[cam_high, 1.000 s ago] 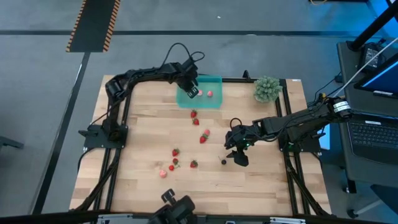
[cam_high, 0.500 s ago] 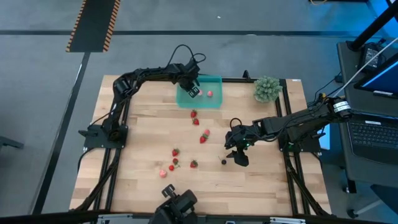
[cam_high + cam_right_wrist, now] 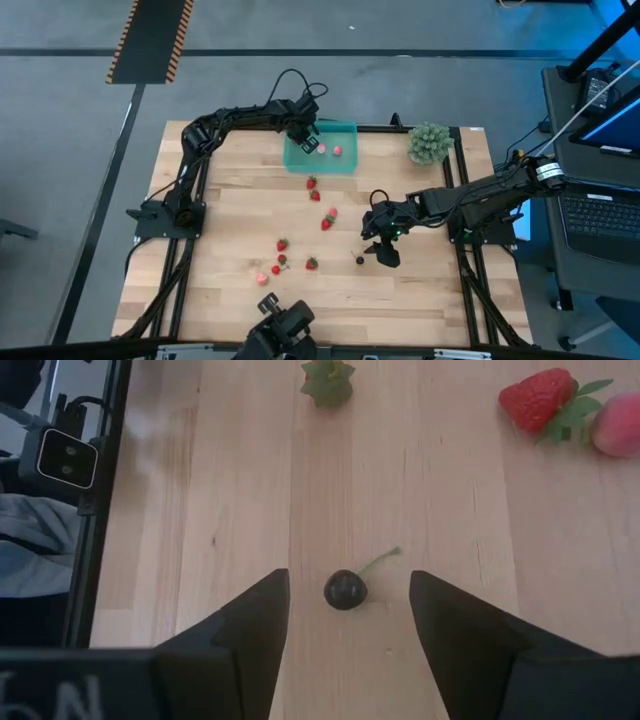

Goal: Pick and placing Produce into tupperware
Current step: Put the red cherry into the green container

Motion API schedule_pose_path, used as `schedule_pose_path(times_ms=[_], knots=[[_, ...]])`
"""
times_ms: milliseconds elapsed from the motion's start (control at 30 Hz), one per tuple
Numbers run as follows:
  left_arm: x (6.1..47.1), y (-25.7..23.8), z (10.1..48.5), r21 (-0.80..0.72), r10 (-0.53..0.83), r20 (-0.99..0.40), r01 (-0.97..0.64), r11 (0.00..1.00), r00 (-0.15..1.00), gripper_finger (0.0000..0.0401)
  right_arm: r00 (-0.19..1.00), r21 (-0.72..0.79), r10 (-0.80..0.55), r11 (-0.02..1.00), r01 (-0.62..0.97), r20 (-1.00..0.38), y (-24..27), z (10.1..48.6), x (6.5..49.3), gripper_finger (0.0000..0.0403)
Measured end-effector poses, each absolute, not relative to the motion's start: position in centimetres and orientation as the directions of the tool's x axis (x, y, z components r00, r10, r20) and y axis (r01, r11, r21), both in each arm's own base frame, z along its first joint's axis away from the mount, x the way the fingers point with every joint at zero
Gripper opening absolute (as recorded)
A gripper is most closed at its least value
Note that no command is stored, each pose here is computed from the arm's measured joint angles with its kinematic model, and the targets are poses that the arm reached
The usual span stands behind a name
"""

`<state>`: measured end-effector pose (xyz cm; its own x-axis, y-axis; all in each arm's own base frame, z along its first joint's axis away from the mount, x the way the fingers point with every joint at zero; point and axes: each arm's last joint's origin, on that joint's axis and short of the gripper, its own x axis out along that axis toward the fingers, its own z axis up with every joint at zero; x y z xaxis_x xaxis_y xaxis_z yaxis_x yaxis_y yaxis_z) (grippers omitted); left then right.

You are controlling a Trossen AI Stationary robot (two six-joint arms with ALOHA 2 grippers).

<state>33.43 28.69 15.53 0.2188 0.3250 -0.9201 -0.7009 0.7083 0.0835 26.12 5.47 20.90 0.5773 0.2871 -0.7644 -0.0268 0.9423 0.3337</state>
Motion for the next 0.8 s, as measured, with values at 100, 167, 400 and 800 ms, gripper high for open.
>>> schedule_pose_path(times_ms=[100, 167, 400, 800], knots=[[33.43, 28.68, 15.53, 0.083, 0.324, -0.92, -0.701, 0.708, 0.219, 0.0034, 0.577, 0.333, 0.287, 0.942, -0.027, -0.764, 5.47, 20.9, 26.12, 0.0211], [33.4, 28.65, 15.5, 0.081, 0.319, -0.923, -0.7, 0.71, 0.217, 0.0033, 0.577, 0.334, 0.287, 0.942, -0.027, -0.764, 5.48, 20.9, 26.12, 0.0211], [33.14, 28.3, 15.35, 0.047, 0.262, -0.942, -0.689, 0.723, 0.21, 0.0067, 0.577, 0.333, 0.287, 0.942, -0.027, -0.765, 5.48, 20.9, 26.12, 0.0211], [33.14, 28.29, 15.36, 0.045, 0.26, -0.942, -0.689, 0.723, 0.212, 0.0103, 0.577, 0.335, 0.287, 0.942, -0.025, -0.765, 5.47, 20.9, 26.12, 0.0211]])
